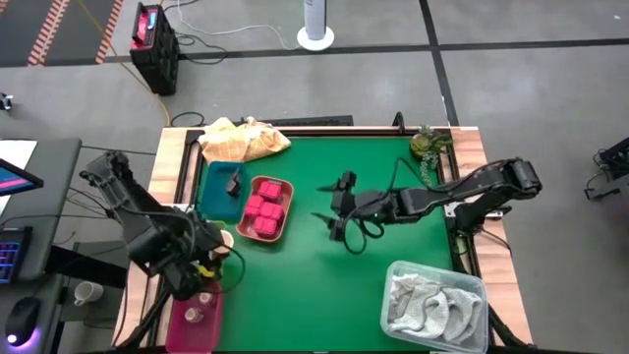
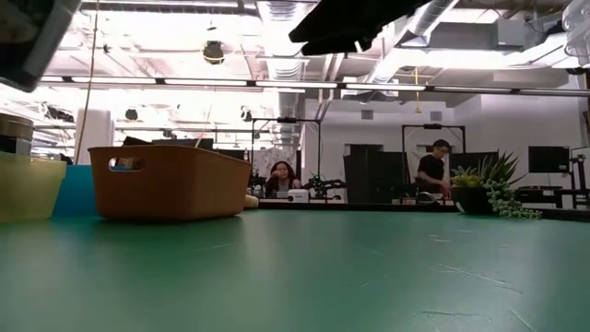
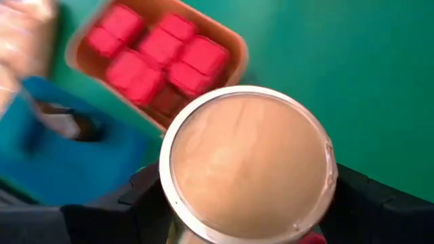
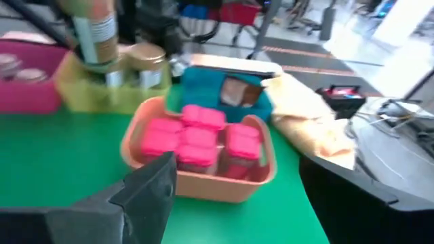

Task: Sort spices by type
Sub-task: Put the gold seasoning bottle into the yellow bin

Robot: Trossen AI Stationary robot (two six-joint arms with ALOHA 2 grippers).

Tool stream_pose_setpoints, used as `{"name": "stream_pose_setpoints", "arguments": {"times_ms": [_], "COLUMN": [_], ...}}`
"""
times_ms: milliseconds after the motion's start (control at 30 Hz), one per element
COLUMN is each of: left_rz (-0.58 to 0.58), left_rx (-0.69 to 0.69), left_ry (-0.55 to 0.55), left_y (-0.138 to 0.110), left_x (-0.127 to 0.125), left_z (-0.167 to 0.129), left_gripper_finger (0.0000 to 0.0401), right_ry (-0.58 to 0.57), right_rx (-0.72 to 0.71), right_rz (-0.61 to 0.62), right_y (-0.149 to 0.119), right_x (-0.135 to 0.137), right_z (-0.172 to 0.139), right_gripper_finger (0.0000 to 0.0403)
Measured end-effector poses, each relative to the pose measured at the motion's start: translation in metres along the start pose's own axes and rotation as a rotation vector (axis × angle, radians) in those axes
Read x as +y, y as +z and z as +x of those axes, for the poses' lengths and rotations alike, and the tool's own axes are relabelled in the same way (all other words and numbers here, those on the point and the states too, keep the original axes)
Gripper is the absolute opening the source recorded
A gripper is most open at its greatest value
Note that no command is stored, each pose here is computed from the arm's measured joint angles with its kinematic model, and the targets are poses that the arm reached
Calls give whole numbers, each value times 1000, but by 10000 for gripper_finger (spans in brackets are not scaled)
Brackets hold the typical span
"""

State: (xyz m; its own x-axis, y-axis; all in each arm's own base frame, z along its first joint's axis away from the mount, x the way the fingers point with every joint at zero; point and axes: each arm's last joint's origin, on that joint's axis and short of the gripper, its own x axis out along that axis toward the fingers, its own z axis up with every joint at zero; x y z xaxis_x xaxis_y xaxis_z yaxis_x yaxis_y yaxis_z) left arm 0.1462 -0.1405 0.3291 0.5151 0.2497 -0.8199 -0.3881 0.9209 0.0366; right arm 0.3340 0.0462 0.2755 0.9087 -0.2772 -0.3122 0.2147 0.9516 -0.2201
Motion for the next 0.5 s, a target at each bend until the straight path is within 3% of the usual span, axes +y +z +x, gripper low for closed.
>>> {"name": "stream_pose_setpoints", "arguments": {"times_ms": [200, 500], "left_rz": [-47, -91], "left_rx": [-162, -209], "left_ry": [111, 263], "left_y": [-21, -47], "left_x": [8, 22], "left_z": [11, 43], "left_gripper_finger": [276, 276], "right_ry": [-54, -30], "right_rx": [-40, -46], "right_rz": [33, 47], "right_y": [7, 6], "right_x": [-24, -28], "right_z": [2, 6], "right_gripper_finger": [335, 335]}}
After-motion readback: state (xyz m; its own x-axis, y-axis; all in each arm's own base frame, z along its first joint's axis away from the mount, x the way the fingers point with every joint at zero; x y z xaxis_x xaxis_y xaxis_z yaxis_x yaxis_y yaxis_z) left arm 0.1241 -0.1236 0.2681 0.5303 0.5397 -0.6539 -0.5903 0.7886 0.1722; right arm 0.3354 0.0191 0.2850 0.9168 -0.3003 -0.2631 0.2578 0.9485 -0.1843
